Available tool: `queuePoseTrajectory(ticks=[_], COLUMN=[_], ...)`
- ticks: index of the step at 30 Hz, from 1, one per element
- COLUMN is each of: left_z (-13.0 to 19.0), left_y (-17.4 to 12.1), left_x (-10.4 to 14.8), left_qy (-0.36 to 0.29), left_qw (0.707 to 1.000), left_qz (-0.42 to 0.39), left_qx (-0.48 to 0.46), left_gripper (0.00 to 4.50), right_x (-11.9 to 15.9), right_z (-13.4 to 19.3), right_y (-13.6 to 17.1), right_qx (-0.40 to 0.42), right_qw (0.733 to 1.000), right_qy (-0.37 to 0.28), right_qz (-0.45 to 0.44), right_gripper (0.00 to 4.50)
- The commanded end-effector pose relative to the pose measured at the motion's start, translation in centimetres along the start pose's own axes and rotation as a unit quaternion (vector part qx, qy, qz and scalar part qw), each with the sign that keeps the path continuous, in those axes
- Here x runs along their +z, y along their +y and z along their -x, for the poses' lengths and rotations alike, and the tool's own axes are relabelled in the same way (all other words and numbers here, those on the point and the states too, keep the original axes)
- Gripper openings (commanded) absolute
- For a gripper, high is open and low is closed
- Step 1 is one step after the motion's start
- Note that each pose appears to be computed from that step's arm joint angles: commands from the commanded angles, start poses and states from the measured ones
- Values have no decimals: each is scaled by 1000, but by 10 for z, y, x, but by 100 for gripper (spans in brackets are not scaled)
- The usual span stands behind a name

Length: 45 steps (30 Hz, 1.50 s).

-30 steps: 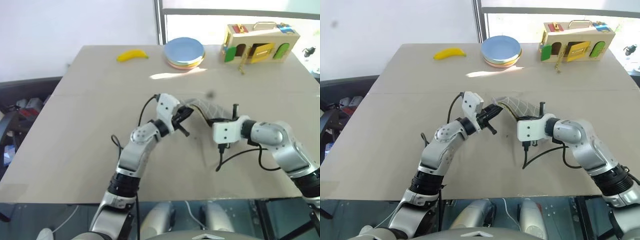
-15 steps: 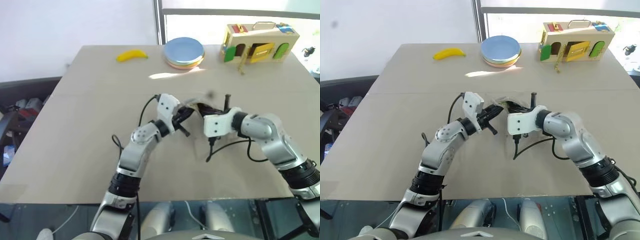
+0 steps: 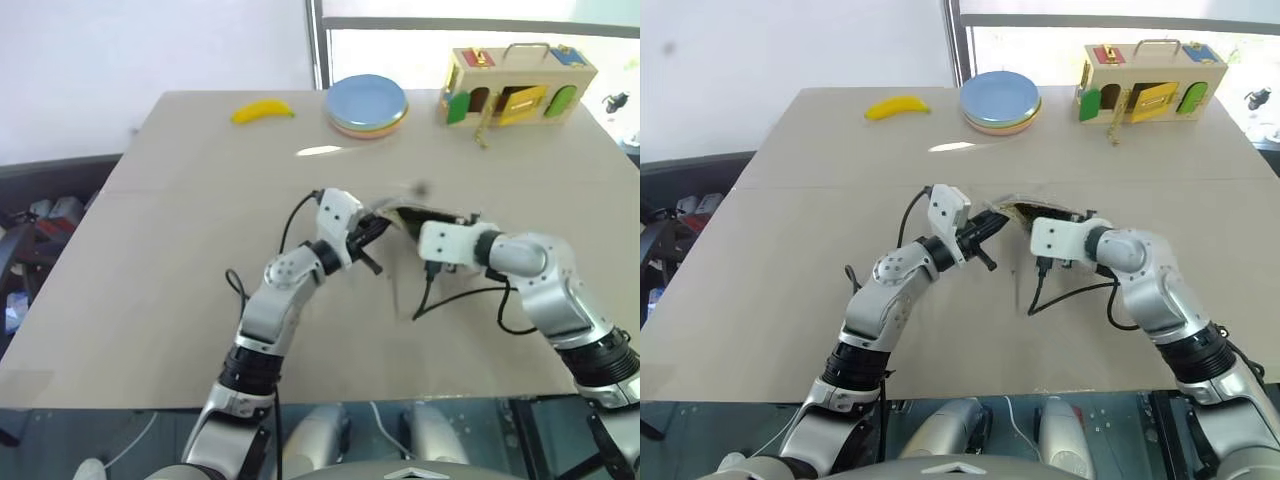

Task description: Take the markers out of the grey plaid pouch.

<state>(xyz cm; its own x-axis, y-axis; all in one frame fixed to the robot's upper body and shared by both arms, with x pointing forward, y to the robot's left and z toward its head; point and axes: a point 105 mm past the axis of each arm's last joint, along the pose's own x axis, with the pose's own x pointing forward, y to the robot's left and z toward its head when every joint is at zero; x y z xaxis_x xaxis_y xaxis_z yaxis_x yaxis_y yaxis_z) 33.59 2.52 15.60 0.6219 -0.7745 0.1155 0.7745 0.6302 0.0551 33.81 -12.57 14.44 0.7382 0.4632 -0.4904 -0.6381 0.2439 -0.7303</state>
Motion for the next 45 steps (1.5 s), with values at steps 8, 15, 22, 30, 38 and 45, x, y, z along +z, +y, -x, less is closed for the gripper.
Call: queuePoseTrajectory(ticks=[8,15,22,30,38,45], left_z=[-2,8,11,12,12,11], left_y=[-11,-33,-35,-32,-31,-30], left_x=[25,16,-2,-6,-7,-7], left_qy=[-51,-13,25,29,31,34], left_qw=[996,981,973,973,973,975], left_qz=[67,164,209,216,213,206], left_qx=[-32,-100,-92,-81,-79,-77], left_gripper=[0,0,0,0,0,0], right_x=[11,14,-17,-39,-42,-23], right_z=[21,33,11,-8,-10,8], right_y=[-26,-24,-12,-2,-3,-15], right_qx=[-24,65,97,114,104,80], right_qw=[999,998,989,984,983,991], right_qy=[-1,24,83,99,91,52], right_qz=[-43,10,71,99,118,94], right_gripper=[446,446,446,261,7,7])
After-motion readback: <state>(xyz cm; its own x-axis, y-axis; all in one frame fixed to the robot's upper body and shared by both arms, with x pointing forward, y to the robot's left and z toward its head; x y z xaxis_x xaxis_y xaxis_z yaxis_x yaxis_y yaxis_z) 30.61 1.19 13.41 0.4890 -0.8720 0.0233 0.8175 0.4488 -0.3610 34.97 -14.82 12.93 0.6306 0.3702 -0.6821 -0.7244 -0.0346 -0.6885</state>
